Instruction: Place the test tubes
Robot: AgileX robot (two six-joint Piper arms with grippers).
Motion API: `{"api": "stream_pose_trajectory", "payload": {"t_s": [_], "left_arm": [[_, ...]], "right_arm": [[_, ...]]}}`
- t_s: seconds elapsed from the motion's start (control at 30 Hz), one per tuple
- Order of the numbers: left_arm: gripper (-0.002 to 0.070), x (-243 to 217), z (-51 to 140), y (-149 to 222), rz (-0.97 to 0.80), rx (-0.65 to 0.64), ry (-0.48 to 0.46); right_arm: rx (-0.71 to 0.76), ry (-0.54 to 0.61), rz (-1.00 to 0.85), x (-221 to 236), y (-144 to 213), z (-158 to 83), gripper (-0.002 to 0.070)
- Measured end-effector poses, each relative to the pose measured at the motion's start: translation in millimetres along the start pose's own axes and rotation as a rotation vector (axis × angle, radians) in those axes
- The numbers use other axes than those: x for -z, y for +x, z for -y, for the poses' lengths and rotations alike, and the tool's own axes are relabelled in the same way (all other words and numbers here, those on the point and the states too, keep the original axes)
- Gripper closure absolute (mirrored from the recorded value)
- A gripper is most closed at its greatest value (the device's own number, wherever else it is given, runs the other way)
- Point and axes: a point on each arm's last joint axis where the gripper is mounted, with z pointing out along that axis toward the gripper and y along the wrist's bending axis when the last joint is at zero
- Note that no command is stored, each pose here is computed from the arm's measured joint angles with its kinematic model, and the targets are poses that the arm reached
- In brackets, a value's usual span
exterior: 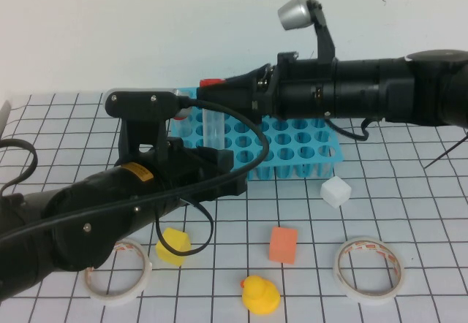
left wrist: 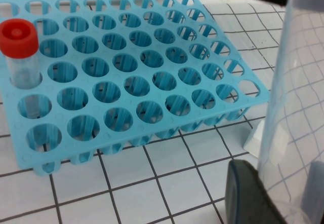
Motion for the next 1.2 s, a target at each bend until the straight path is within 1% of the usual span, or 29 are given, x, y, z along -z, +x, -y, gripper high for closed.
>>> {"api": "stream_pose_trajectory", "payload": {"t_s": [0.07,0.1,0.5,0.53,0.6,0.67,0.73,0.8,0.9,0.97,1.0,1.03,1.1,1.17,1.2], "left_arm": [[0.0464,0,-0.1,0,-0.003,0.0,0.0],[0.0464,0,-0.1,0,-0.003,0.0,0.0],[0.0463,0,-0.1,2,-0.019,-0.016,0.002],[0.0456,0,-0.1,2,-0.019,-0.029,0.002],[0.0417,0,0.0,3,-0.023,-0.063,0.003],[0.0349,1,0.3,3,-0.031,-0.109,0.006],[0.0305,3,1.1,3,-0.035,-0.157,0.012],[0.029,7,2.5,1,-0.036,-0.195,0.022],[0.0291,15,5.3,-2,-0.039,-0.258,0.041],[0.0324,24,7.5,-4,-0.035,-0.304,0.058],[0.0359,31,8.4,-6,-0.024,-0.331,0.065],[0.041,36,8.4,-5,-0.025,-0.358,0.072],[0.0543,53,7.6,0,-0.028,-0.403,0.088],[0.0614,72,4.9,7,-0.026,-0.431,0.1],[0.0631,82,2.2,13,-0.025,-0.438,0.104]], "right_arm": [[-0.004,-0.018,-0.006,-2,2,0,0.0382],[-0.006,-0.02,-0.007,-2,3,0,0.0391],[-0.007,-0.025,-0.008,-2,3,0,0.0392],[-0.005,-0.025,-0.008,-2,3,0,0.0392],[0.013,-0.025,-0.008,-2,3,0,0.0392],[0.049,-0.026,-0.005,-3,2,0,0.0392],[0.095,-0.022,0.0,-3,0,0,0.0392],[0.148,-0.016,0.008,-3,-4,0,0.0392],[0.235,-0.007,0.023,-3,-11,-1,0.0392],[0.282,-0.004,0.03,-3,-15,-2,0.0392],[0.3,-0.005,0.034,-3,-17,-2,0.0392],[0.312,-0.005,0.036,-3,-17,-3,0.0392],[0.323,-0.005,0.04,-3,-20,-3,0.0392],[0.326,-0.005,0.041,-3,-20,-3,0.0392],[0.328,-0.005,0.041,-3,-20,-3,0.0392]]}}
